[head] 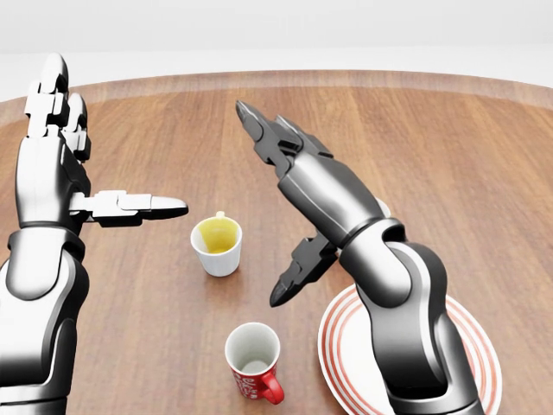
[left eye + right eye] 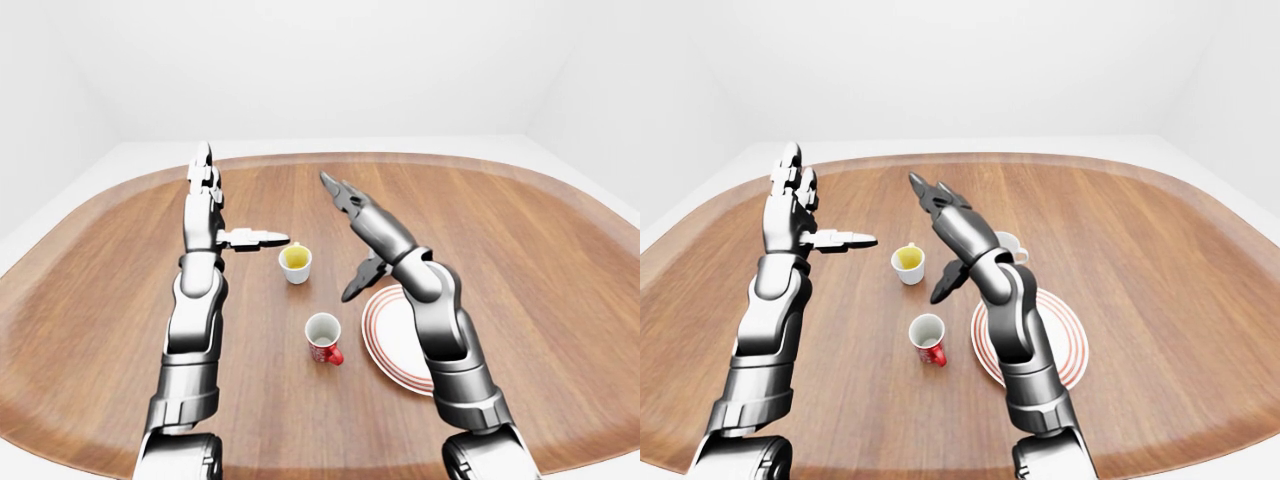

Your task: Pick up the red mug and put it on the plate

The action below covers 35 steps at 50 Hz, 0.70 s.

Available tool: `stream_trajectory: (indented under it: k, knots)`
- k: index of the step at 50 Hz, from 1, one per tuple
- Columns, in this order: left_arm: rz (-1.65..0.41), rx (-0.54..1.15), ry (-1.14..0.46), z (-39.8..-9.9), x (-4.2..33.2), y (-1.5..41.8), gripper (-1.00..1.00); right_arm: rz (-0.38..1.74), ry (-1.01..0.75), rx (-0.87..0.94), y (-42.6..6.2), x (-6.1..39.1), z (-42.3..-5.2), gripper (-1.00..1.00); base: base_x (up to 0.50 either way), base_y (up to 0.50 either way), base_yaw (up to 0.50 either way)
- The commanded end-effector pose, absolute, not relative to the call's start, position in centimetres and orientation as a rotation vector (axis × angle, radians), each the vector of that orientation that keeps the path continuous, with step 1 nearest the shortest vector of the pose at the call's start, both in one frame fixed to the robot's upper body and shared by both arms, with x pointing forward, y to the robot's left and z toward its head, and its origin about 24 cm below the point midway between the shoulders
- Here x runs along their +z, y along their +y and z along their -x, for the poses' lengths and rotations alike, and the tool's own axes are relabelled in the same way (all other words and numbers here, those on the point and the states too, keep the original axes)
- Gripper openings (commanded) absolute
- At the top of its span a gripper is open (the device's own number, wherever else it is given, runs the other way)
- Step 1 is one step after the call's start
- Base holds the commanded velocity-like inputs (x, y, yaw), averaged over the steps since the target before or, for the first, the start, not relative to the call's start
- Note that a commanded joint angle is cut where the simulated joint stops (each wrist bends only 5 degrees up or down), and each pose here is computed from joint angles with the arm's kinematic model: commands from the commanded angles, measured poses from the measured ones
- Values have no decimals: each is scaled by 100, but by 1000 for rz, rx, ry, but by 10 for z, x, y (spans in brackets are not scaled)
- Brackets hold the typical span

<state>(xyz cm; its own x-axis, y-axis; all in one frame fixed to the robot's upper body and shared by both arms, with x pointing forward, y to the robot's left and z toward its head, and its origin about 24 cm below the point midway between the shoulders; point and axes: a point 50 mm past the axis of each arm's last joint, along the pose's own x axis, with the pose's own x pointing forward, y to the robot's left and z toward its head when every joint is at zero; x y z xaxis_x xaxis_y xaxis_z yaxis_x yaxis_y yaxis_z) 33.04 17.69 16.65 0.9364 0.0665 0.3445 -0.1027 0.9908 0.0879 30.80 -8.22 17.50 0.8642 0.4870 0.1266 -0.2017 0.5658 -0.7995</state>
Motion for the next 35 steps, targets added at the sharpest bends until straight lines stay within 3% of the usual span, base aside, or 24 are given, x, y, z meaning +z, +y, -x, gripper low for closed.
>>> stream_trajectory:
  k: [1,35]
  knots:
    - [-105,89,-333,-332,164,178,100,980,-366,449,-74,184,-301,100,0,0,0]
    - [-112,87,-396,-327,178,178,100,1175,-227,491,-59,157,-279,100,0,0,0]
